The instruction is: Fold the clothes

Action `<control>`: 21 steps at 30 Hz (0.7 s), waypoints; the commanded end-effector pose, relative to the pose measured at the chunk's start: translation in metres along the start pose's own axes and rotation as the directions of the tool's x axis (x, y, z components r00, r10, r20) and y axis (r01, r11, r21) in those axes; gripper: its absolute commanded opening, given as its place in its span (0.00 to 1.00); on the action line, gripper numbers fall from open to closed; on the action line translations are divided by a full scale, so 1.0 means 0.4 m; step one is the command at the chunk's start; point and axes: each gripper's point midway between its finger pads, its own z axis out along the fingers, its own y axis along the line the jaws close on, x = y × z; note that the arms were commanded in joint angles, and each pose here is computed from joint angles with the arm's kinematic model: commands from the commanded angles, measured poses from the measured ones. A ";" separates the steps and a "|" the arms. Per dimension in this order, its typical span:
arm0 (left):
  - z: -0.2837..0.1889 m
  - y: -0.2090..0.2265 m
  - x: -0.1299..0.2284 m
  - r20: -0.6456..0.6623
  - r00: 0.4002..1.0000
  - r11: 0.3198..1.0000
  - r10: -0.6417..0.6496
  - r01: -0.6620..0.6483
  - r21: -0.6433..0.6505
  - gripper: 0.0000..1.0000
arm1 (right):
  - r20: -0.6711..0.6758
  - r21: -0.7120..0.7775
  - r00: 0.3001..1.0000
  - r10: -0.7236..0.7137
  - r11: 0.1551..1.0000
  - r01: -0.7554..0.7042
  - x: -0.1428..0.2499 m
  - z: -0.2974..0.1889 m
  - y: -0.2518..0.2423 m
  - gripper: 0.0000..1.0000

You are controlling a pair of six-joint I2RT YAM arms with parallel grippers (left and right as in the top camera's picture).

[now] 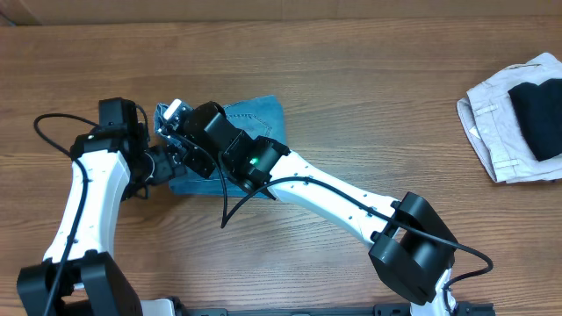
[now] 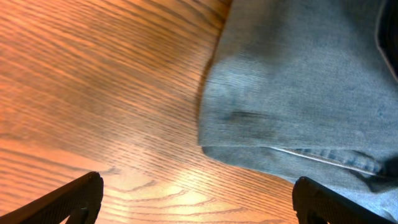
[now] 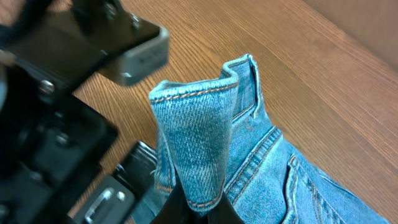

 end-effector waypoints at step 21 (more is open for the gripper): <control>-0.161 0.040 -0.110 0.262 0.946 0.972 -0.191 0.146 0.182 1.00 | -0.041 -0.185 0.999 0.001 0.983 -0.009 0.043 0.035 0.090 0.05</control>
